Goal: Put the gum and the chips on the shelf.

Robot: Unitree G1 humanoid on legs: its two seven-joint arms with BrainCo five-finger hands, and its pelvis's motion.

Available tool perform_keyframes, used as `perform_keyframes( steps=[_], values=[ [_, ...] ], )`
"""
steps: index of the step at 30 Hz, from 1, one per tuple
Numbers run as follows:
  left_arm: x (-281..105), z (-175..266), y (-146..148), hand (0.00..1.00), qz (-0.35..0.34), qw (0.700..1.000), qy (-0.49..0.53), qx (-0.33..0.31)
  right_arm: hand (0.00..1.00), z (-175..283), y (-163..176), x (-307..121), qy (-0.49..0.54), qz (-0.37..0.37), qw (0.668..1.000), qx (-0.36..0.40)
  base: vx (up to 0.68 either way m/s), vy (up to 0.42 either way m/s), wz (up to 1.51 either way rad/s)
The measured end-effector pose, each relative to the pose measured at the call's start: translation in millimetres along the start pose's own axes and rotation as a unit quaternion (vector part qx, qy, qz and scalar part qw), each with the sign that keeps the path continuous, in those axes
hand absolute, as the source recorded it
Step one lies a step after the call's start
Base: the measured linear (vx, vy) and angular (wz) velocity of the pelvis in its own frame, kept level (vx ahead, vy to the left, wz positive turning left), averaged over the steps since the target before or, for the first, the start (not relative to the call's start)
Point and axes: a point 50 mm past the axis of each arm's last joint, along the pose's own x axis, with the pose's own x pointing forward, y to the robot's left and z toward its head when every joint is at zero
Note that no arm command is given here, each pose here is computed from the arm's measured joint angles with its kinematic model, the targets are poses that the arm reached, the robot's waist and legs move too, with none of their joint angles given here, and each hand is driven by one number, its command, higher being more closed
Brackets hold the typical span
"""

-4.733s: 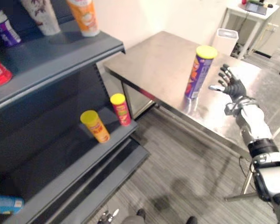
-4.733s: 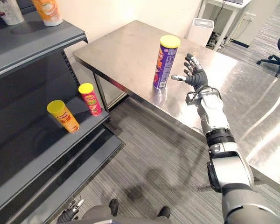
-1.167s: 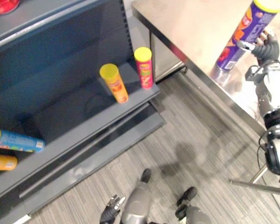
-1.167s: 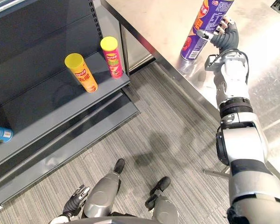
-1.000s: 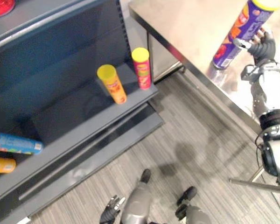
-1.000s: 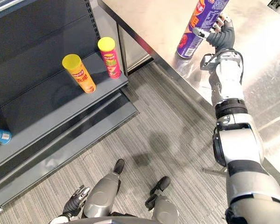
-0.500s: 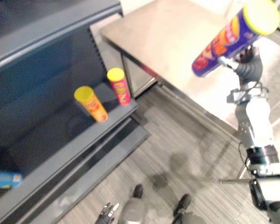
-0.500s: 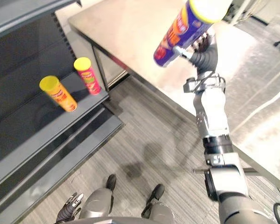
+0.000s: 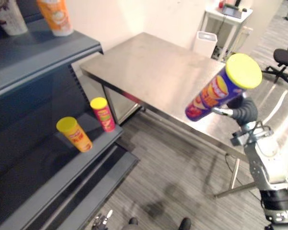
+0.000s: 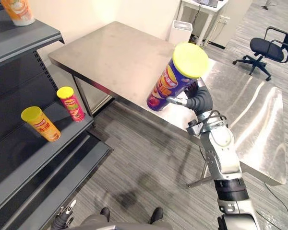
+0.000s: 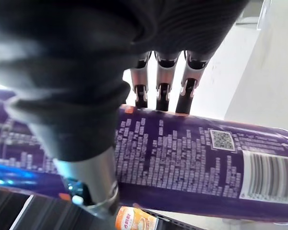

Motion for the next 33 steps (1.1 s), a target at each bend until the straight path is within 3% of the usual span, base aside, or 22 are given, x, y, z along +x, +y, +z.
perform_keyframes(
  steps=[9, 17, 22, 25, 27, 33],
  values=[
    [-3, -12, 4, 0.0, 0.028, 0.999, 0.023, -0.004, 1.0, -4, -9, -23, 0.021, -0.02, 1.0, -0.002, 0.01, 0.0, -0.08],
    [-10, -27, -1, 0.0, -0.026, 0.997, 0.056, -0.051, 1.0, -21, 5, -33, 0.044, -0.012, 0.998, 0.047, -0.01, -0.002, 0.0],
    [-19, -42, 10, 0.0, 0.018, 0.992, 0.075, -0.102, 1.0, -38, 47, 17, 0.043, 0.079, 0.992, 0.084, -0.08, -0.059, 0.59],
    [-29, -51, 18, 0.0, 0.033, 0.99, 0.077, -0.116, 1.0, -40, 49, 37, 0.045, 0.091, 0.992, 0.07, -0.15, -0.129, 1.17],
    [-29, -50, 26, 0.0, 0.039, 0.99, 0.076, -0.115, 1.0, -36, 37, 37, 0.036, 0.077, 0.995, 0.051, -0.05, -0.112, 2.02],
    [-40, -74, 6, 0.0, -0.021, 0.985, 0.136, -0.108, 1.0, -20, -16, 18, 0.018, -0.048, 0.999, 0.012, -0.1, -0.006, 1.71]
  ],
)
